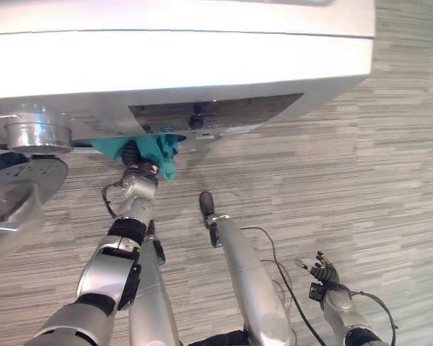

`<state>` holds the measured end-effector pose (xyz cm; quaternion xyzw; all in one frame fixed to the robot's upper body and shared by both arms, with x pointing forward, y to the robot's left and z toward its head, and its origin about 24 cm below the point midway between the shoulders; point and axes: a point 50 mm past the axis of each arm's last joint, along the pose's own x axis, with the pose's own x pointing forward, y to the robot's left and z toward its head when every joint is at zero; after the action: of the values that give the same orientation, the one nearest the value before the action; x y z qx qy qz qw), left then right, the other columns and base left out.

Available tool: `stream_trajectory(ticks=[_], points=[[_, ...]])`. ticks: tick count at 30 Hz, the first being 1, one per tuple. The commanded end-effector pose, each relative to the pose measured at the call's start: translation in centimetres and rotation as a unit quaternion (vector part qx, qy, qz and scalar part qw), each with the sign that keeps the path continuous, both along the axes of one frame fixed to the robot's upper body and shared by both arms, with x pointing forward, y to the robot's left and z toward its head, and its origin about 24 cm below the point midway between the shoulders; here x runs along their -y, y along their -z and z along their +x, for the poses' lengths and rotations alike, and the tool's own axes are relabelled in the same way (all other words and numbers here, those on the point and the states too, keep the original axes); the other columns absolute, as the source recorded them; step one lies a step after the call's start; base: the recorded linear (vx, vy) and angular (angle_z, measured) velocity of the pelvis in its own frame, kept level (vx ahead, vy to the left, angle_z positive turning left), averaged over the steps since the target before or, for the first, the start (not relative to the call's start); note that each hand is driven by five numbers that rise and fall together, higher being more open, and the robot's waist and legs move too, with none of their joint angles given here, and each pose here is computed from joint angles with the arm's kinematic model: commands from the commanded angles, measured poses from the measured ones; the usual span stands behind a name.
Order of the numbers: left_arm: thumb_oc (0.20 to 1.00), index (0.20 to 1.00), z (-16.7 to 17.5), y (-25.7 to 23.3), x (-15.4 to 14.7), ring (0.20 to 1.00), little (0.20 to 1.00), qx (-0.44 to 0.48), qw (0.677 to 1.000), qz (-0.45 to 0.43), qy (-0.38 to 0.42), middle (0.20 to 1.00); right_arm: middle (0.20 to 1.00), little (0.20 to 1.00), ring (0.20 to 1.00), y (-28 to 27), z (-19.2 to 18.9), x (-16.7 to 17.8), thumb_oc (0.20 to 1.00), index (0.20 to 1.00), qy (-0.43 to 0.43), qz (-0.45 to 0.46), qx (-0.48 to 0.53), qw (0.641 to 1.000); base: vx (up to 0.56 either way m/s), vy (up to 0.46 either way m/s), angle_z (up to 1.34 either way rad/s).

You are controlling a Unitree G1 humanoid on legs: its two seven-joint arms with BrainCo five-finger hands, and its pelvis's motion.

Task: Grab the laundry basket,head to the washer,open it,put in the laundry and shut it.

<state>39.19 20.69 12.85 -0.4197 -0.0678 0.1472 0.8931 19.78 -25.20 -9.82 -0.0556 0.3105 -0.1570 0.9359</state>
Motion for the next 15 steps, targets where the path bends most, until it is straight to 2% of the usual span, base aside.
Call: stream_trajectory(ticks=[1,4,13,15], points=[[0.200,0.200,-0.6,-0.4,-1.9,0.200,0.200,0.024,0.998,-0.004,-0.050,0.200,1.000,1.000,1.000,0.9,-2.4,0.5,1.000,1.000,0.018,0.005,-0.021,1.000,0.03,0.020,-0.14],[0.200,0.200,-0.3,-2.2,-3.6,0.200,0.200,0.030,0.994,-0.028,-0.099,0.200,1.000,1.000,1.000,1.1,-2.4,0.0,1.000,1.000,0.009,0.007,-0.022,1.000,0.04,0.041,-0.09],[0.200,0.200,0.6,-6.2,-6.0,0.200,0.200,0.032,0.988,-0.031,-0.150,0.200,1.000,1.000,1.000,0.0,-0.7,-0.8,1.000,1.000,-0.023,0.002,0.012,1.000,0.03,0.036,-0.06],[0.200,0.200,0.7,-8.6,-6.6,0.200,0.200,0.047,0.984,-0.036,-0.169,0.200,1.000,1.000,1.000,-0.3,-0.3,-1.0,1.000,1.000,-0.031,-0.002,0.020,0.999,0.00,0.000,0.00]])
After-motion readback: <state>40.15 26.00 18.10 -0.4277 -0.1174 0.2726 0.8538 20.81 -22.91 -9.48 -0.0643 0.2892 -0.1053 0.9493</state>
